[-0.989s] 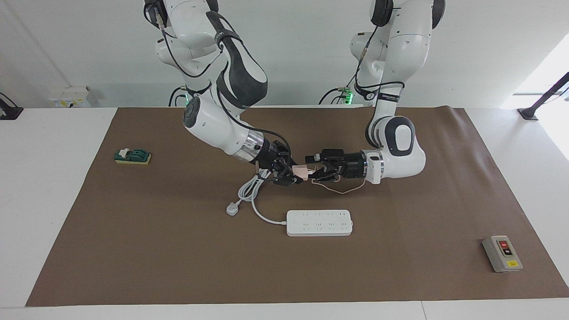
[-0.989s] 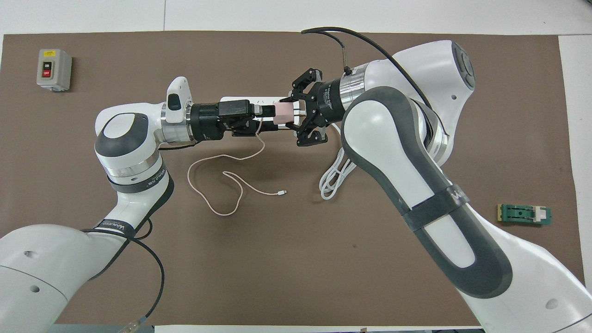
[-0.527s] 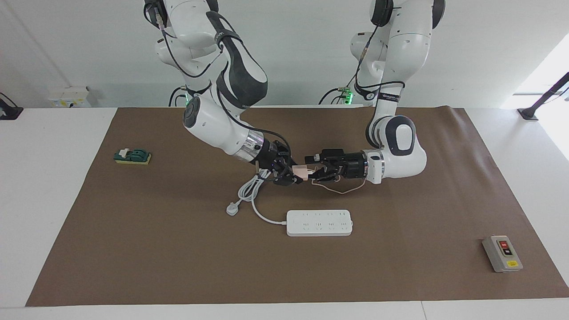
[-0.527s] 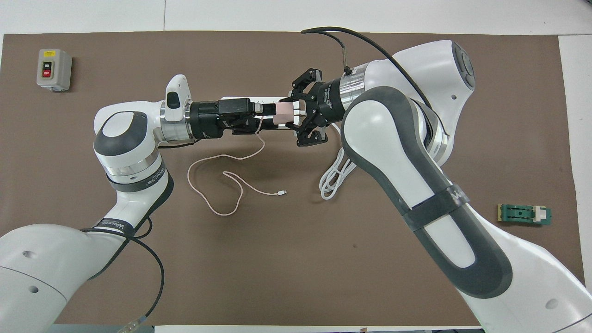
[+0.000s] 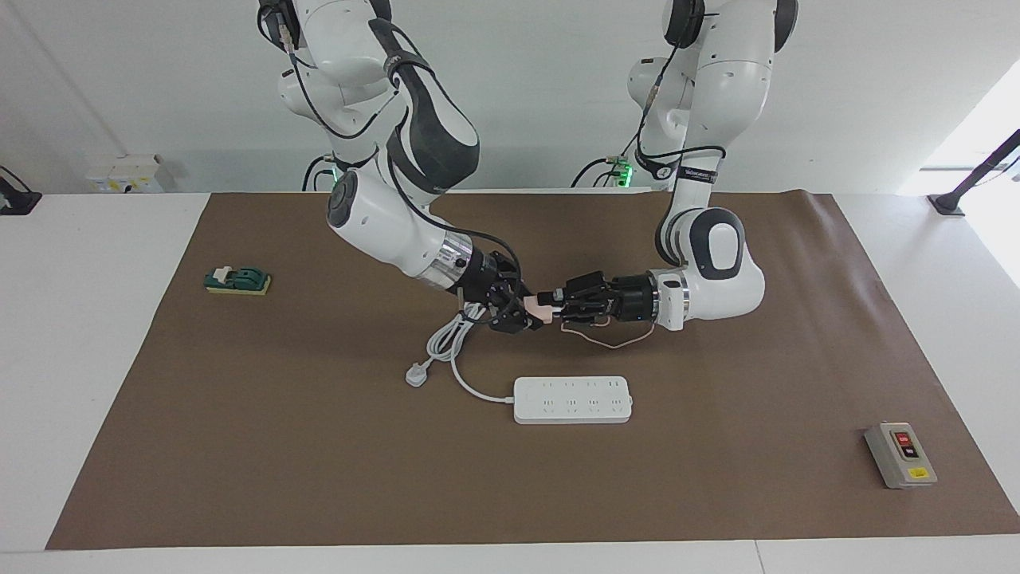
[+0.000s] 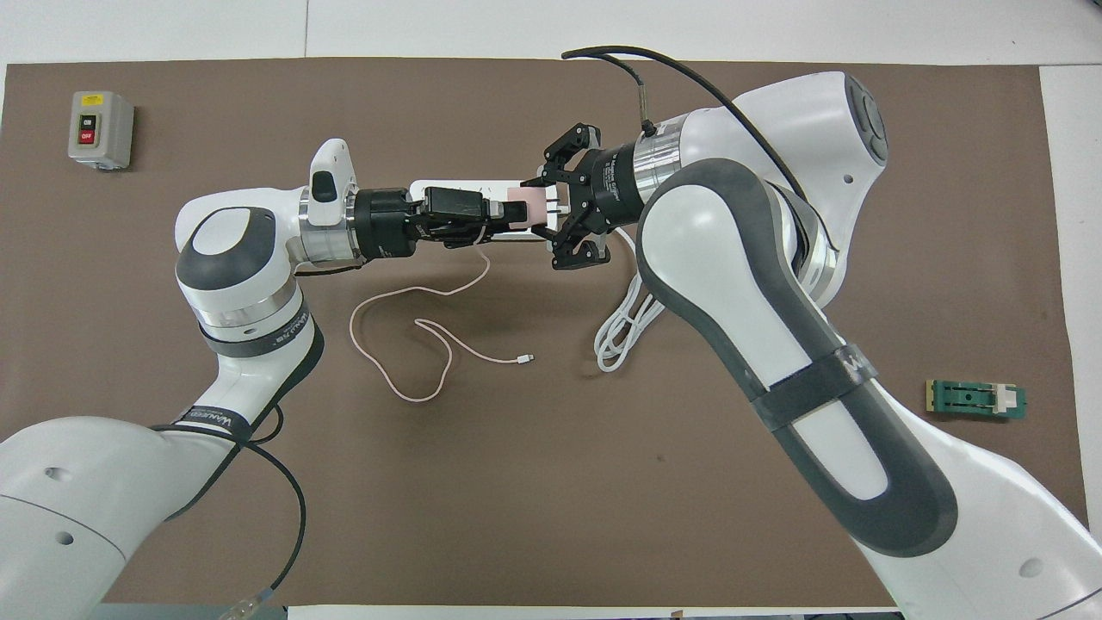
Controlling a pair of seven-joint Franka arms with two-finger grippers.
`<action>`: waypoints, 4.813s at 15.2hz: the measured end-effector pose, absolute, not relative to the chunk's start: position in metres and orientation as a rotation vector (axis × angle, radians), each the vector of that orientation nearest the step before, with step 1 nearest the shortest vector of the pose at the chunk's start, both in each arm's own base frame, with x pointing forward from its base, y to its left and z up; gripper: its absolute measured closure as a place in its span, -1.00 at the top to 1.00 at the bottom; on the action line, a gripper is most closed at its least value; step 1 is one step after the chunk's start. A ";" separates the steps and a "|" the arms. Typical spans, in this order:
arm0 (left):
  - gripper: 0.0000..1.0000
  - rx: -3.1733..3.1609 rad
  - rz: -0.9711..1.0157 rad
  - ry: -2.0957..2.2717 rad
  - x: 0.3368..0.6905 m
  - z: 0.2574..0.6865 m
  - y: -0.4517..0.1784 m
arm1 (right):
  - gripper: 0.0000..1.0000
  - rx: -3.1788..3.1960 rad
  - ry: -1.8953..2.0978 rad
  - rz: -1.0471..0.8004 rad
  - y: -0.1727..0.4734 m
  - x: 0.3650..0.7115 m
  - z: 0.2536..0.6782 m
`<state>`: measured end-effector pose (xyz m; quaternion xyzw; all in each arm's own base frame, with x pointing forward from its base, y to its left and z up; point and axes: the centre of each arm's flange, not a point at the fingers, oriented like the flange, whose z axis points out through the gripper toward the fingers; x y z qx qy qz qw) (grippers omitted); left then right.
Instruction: Plug charger into power strip
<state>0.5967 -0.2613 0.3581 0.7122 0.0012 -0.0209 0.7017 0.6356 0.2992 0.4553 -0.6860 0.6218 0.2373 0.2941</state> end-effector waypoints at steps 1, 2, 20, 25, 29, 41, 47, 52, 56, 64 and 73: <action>-0.37 1.586 -0.047 0.003 0.597 0.358 -0.261 | 0.04 -1.826 1.656 0.632 0.299 0.636 0.455; -0.37 1.586 -0.047 0.003 0.597 0.358 -0.261 | 0.04 -1.824 1.659 0.633 0.299 0.636 0.455; -0.37 2.279 -0.189 0.262 0.624 0.484 -0.091 | 1.00 -1.774 1.736 0.544 0.249 0.660 0.460; -0.37 2.589 -0.235 0.277 0.590 0.528 -0.056 | 1.00 -1.857 1.766 0.431 0.176 0.668 0.489; -0.37 2.693 -0.239 0.279 0.588 0.527 -0.040 | 1.00 -2.119 1.595 0.400 0.126 0.658 0.499; -0.37 2.945 -0.155 0.630 0.591 0.525 -0.085 | 1.00 -2.847 0.750 0.240 0.041 0.623 0.523; -0.37 2.718 -0.074 1.313 0.596 0.523 -0.141 | 1.00 -3.048 0.264 0.130 0.005 0.613 0.547; -0.37 2.530 -0.098 1.773 0.599 0.477 -0.221 | 1.00 -3.113 -0.034 0.045 -0.015 0.589 0.588; -0.37 2.391 -0.075 2.012 0.630 0.434 -0.259 | 1.00 -3.113 -0.062 0.063 -0.038 0.562 0.612; -0.37 2.273 -0.049 2.126 0.659 0.403 -0.267 | 1.00 -3.164 -0.119 0.174 -0.030 0.535 0.598; -0.37 2.304 -0.081 2.168 0.673 0.375 -0.294 | 1.00 -3.170 -0.062 0.120 -0.050 0.536 0.608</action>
